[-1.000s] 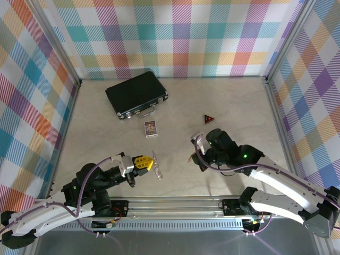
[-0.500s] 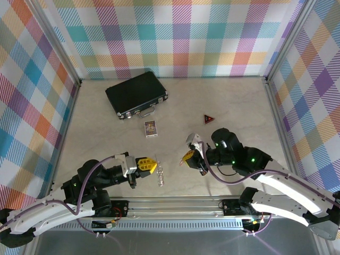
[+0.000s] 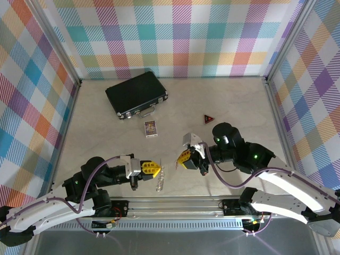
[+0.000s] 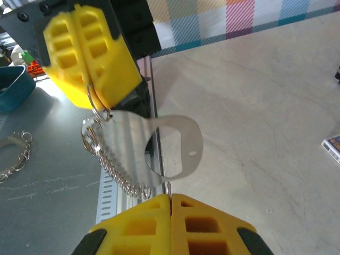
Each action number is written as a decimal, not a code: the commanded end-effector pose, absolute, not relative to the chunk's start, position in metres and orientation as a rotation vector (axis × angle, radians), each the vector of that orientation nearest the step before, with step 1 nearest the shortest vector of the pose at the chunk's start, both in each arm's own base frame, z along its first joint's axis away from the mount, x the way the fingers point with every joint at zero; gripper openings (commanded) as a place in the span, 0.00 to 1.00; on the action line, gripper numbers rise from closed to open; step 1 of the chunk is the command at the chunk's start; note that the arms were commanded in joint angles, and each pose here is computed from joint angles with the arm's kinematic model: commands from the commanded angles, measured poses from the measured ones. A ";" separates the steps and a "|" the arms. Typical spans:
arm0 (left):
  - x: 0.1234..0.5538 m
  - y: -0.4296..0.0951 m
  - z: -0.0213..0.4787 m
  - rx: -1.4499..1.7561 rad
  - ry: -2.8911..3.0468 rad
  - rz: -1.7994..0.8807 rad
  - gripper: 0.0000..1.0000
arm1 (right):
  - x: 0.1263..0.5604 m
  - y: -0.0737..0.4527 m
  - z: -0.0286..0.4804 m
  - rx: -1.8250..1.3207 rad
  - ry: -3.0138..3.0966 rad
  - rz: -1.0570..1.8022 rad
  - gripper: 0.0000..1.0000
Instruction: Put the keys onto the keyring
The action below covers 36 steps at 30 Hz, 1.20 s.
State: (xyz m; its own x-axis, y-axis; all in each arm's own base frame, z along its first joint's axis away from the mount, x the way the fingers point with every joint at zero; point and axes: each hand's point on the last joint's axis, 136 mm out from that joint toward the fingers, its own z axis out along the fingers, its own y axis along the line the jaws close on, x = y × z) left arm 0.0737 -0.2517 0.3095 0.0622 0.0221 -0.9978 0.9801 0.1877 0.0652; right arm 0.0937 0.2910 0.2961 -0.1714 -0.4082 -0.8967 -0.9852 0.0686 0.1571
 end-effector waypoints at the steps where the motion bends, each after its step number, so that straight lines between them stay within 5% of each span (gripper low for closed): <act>1: 0.067 -0.250 0.333 1.099 1.158 -1.037 0.00 | 0.081 0.294 0.316 -1.476 1.554 1.090 0.00; 36: 0.081 -0.251 0.327 1.031 1.189 -0.992 0.00 | 0.078 0.319 0.326 -1.505 1.455 0.855 0.00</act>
